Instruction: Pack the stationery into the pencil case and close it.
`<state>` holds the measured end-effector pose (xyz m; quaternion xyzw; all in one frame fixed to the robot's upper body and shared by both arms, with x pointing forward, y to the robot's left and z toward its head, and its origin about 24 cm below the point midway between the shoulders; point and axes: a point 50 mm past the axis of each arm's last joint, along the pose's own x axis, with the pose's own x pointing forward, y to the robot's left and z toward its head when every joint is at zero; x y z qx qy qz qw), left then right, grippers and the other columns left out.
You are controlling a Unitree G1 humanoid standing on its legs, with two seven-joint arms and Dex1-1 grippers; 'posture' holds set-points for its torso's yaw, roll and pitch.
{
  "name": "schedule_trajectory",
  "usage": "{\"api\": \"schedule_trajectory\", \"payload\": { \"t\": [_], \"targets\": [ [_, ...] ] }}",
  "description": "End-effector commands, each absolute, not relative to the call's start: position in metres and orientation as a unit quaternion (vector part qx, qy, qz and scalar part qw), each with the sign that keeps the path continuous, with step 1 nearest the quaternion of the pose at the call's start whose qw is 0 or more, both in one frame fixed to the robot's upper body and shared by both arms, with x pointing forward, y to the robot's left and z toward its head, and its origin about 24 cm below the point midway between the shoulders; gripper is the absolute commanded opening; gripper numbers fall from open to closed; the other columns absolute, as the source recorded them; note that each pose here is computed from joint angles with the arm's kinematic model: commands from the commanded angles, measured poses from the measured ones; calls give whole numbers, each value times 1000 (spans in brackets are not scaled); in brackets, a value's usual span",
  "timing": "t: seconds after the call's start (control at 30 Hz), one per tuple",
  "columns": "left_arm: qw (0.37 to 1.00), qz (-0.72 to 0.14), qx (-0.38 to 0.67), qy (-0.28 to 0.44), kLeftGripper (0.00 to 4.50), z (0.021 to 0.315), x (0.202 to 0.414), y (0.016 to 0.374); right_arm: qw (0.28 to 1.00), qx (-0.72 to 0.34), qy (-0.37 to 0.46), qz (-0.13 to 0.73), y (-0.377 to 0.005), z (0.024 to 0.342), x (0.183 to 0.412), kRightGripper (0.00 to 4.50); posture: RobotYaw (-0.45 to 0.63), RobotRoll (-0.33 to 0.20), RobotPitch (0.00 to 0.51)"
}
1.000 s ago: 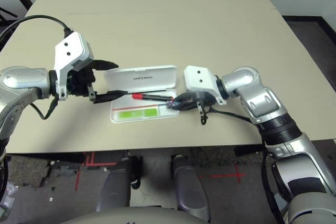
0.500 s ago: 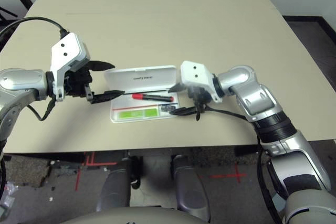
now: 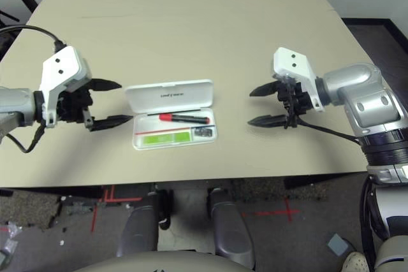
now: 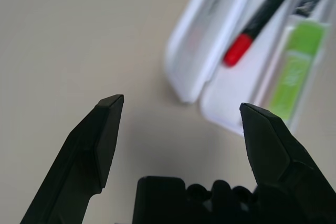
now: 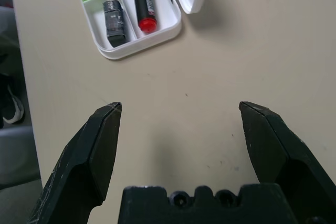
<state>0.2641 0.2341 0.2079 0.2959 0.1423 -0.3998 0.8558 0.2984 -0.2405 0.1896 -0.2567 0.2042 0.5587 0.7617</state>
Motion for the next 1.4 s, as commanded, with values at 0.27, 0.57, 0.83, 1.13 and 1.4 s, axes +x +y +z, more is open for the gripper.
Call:
{"api": "schedule_trajectory", "payload": {
  "t": [0.27, 0.57, 0.83, 1.13, 1.4],
  "targets": [
    [881, -288, 342, 155, 2780, 176, 299, 273, 777, -258, 201, 538, -245, 184, 299, 4500, -18, 0, 169],
    [912, -257, 306, 89, 21, 172, 331, 255, 780, -259, 200, 534, -243, 182, 298, 4500, -35, 0, 170],
    [915, -308, 254, 65, 21, 169, 336, 228, 783, -259, 199, 530, -242, 182, 299, 4500, -44, 0, 172],
    [890, -395, 218, 57, 21, 169, 323, 208, 781, -261, 202, 530, -242, 181, 298, 4500, -42, 0, 178],
    [850, -483, 185, 96, 21, 161, 298, 198, 781, -262, 201, 530, -240, 179, 299, 4500, -39, 0, 182]
  ]
}}
